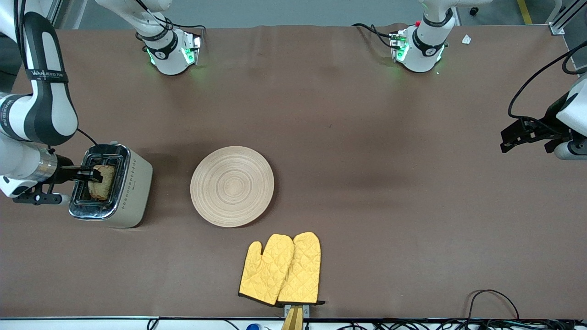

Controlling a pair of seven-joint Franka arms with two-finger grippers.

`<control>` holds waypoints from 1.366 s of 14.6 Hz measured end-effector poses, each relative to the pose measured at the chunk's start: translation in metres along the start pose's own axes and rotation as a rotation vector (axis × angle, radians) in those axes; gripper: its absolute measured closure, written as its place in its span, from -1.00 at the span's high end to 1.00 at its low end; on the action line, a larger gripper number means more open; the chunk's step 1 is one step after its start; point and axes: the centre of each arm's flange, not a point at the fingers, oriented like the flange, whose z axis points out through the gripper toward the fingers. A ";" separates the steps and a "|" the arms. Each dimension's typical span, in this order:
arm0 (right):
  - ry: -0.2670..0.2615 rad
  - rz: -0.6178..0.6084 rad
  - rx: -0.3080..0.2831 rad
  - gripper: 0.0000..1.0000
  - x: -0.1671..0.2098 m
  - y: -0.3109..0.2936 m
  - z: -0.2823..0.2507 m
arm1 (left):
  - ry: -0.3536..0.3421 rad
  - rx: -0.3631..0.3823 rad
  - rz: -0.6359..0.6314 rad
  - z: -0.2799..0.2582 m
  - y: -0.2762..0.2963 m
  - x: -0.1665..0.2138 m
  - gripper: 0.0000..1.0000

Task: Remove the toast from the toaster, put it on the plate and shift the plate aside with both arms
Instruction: 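Grasp the bread slice and lift it out of the toaster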

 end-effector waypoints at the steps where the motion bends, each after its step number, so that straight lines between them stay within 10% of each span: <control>1: -0.001 0.006 0.000 -0.62 0.000 -0.004 0.000 | 0.000 0.000 0.000 0.000 0.000 0.000 1.00; 12: -0.026 0.015 0.066 -0.86 -0.004 -0.018 -0.078 | -0.001 0.000 0.000 0.001 0.000 0.000 1.00; 20: -0.032 0.016 0.095 -0.86 -0.031 -0.158 -0.156 | -0.001 0.000 0.000 0.001 0.000 0.000 1.00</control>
